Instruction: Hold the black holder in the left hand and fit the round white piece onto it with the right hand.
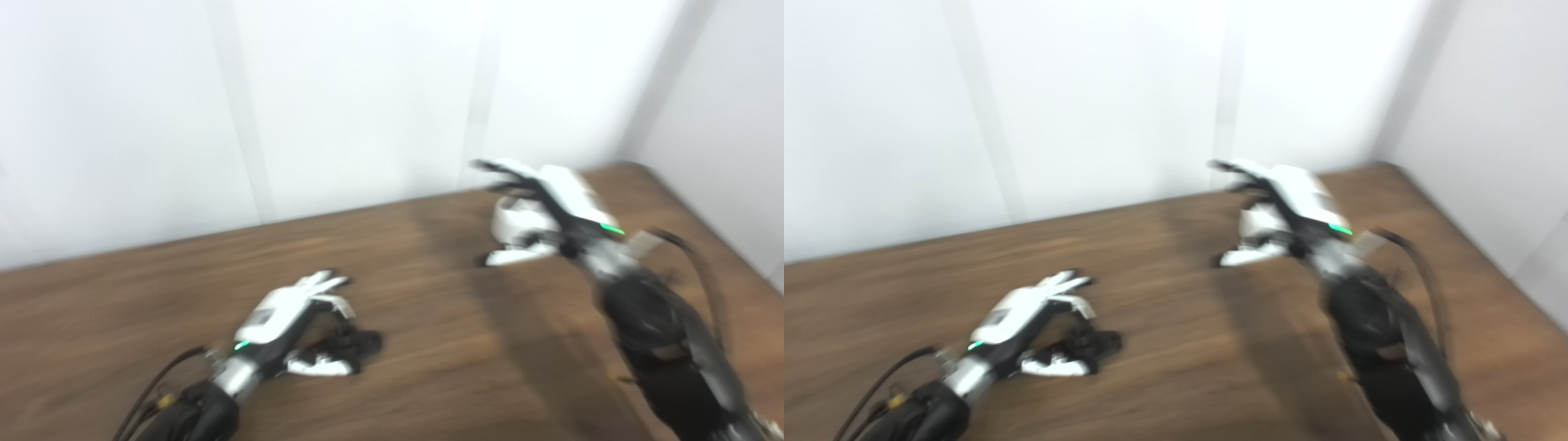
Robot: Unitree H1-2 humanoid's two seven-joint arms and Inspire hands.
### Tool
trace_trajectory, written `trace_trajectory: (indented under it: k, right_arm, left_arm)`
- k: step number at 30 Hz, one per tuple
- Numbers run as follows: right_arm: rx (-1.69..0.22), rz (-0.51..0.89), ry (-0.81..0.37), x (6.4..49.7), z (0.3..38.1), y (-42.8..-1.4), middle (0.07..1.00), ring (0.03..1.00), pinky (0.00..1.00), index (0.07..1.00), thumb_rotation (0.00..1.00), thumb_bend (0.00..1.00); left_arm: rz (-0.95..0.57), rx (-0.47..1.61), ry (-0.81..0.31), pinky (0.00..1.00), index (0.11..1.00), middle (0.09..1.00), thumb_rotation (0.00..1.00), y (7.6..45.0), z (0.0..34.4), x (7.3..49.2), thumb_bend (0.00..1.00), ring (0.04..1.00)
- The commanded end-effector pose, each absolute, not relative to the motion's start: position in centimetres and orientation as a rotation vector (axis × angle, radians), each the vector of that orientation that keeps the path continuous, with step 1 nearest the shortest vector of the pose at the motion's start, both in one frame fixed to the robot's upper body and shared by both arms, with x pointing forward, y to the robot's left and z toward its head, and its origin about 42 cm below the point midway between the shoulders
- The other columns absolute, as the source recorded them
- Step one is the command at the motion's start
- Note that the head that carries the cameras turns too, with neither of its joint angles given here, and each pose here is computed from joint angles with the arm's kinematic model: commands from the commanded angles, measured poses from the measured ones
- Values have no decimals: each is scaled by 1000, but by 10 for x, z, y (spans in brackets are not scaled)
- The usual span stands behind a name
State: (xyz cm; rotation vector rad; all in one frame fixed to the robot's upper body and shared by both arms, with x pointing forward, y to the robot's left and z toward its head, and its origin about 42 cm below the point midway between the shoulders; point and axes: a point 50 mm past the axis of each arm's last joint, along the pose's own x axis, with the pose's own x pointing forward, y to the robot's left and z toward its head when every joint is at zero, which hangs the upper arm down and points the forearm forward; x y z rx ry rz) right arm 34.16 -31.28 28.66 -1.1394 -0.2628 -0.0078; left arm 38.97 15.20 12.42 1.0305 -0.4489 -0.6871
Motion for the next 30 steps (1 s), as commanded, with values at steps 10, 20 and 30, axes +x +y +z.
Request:
trace_trajectory:
  k: [10, 20, 30]
  right_arm:
    - [-1634, -30, -122, 370, 389, -339, 956, 923, 780, 867, 264, 934]
    - [-1785, 45, 170, 398, 403, -342, 998, 997, 904, 921, 302, 979]
    - [-1781, 88, 259, 419, 386, -335, 1000, 1000, 917, 915, 345, 1000]
  left_arm:
    - [-773, 1123, -353, 989, 480, 906, 65, 183, 89, 380, 525, 999]
    - [-773, 1099, -358, 987, 480, 904, 65, 185, 89, 378, 525, 995]
    - [-768, 1097, -349, 999, 480, 910, 65, 186, 90, 376, 525, 1000]
